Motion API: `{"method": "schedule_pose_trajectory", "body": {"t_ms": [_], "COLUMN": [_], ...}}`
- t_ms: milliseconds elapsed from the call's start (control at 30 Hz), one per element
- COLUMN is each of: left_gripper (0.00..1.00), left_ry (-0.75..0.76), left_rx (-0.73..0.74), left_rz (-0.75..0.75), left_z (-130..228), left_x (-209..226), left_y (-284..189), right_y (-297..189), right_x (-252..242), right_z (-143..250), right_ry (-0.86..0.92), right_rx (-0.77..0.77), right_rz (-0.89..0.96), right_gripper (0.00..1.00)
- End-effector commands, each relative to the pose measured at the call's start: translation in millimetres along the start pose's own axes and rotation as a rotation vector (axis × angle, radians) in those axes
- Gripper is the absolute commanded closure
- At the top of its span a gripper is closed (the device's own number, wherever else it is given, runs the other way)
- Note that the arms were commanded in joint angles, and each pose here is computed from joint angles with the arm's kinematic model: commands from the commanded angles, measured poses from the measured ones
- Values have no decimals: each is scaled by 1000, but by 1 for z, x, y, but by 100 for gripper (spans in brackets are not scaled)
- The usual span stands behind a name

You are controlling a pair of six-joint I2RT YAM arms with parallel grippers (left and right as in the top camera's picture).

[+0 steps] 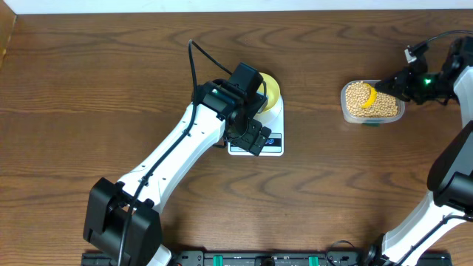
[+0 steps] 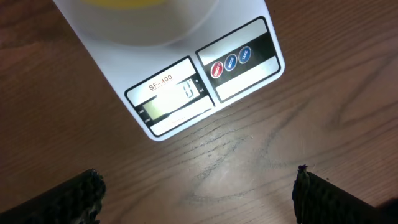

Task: Scoop item into bowl and weigh 50g on scale
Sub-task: 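Drag the scoop through the soybeans and lift it out full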

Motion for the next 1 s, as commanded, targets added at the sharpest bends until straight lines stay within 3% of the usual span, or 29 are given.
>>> {"method": "schedule_pose_trajectory", "body": {"t_ms": [0, 467, 967], "left_gripper": [2, 2, 2], "left_ry": [-9, -9, -9], "left_rx": [9, 9, 9], "left_rz": [-17, -17, -17], "left_z": [1, 1, 1], "left_x": [4, 4, 4], "left_y": [3, 4, 3], "right_y": [-4, -30, -51], "right_x": [3, -18, -23], "right_z": [0, 10, 5], "right_ry": [32, 135, 128], "right_rx": [-30, -60, -159], "right_rz": [-69, -69, -148], "right_gripper": [99, 99, 98]}}
Point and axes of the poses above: each gripper's point midway between its finger pads, its own y axis out along the fingers, its own x axis along the line the jaws close on, z = x × y, the point moved 4 cm from there along -y, back along the fingers, and after that the axes turned 13 degrees about -y, right-handed, at the moved point
